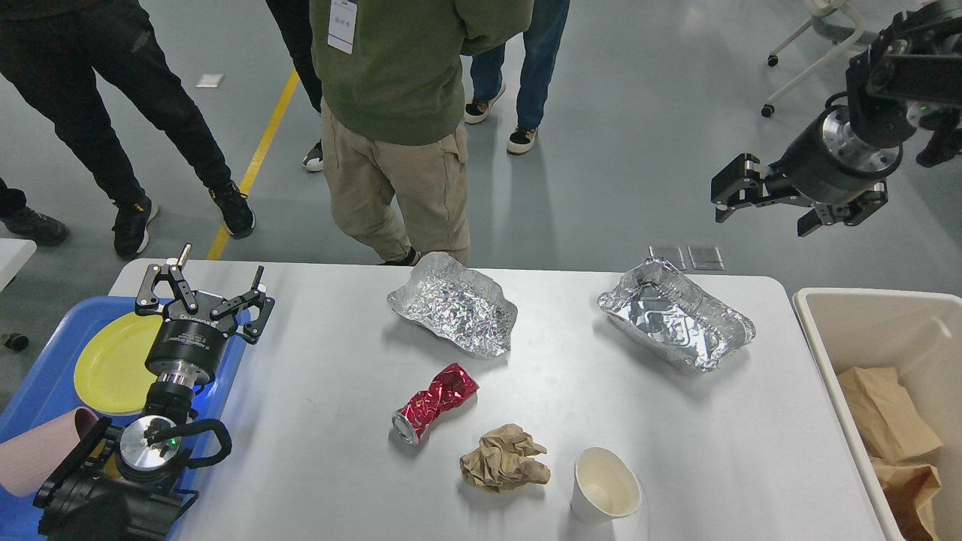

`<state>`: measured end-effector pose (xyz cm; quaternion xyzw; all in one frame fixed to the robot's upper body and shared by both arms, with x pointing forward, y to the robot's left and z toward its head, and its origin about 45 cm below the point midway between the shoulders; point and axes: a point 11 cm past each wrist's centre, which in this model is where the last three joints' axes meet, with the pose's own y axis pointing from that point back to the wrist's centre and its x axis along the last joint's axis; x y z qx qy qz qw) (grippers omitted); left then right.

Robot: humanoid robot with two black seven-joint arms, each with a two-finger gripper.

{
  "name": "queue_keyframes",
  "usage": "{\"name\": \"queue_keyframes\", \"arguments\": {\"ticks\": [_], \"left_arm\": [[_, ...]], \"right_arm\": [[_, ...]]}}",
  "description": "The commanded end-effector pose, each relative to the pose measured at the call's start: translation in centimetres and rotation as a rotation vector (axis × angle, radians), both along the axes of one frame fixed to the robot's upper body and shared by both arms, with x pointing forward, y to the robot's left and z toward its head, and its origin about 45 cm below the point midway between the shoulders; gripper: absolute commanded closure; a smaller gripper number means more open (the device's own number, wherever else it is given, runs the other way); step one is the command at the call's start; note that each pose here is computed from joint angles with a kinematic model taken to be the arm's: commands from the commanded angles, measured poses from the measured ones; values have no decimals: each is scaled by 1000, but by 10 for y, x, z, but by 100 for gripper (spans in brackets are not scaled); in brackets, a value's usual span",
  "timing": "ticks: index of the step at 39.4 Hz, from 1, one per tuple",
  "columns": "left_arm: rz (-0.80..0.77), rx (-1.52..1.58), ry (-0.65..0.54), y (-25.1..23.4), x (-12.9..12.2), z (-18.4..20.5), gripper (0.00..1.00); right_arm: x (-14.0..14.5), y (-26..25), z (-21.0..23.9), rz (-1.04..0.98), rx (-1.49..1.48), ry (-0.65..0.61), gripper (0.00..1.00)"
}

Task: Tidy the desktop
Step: 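Move the right gripper over the foil tray nearest the bin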

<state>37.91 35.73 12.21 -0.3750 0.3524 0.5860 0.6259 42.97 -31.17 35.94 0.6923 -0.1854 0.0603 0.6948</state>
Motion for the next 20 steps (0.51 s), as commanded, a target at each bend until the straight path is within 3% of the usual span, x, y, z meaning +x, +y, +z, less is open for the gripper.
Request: {"name": "queue_keyframes", "arguments": {"ticks": [1, 8, 20], "left_arm": [[0, 0, 0, 0, 0, 0, 4], [0, 0, 0, 0, 0, 0, 4], [-1, -1, 0, -1, 0, 0, 4]], "right_arm": [[1, 10, 9, 22, -5, -7, 0], [-17, 53, 34, 120, -17, 7, 0], [-77, 102, 69, 249, -11, 96, 0]]}}
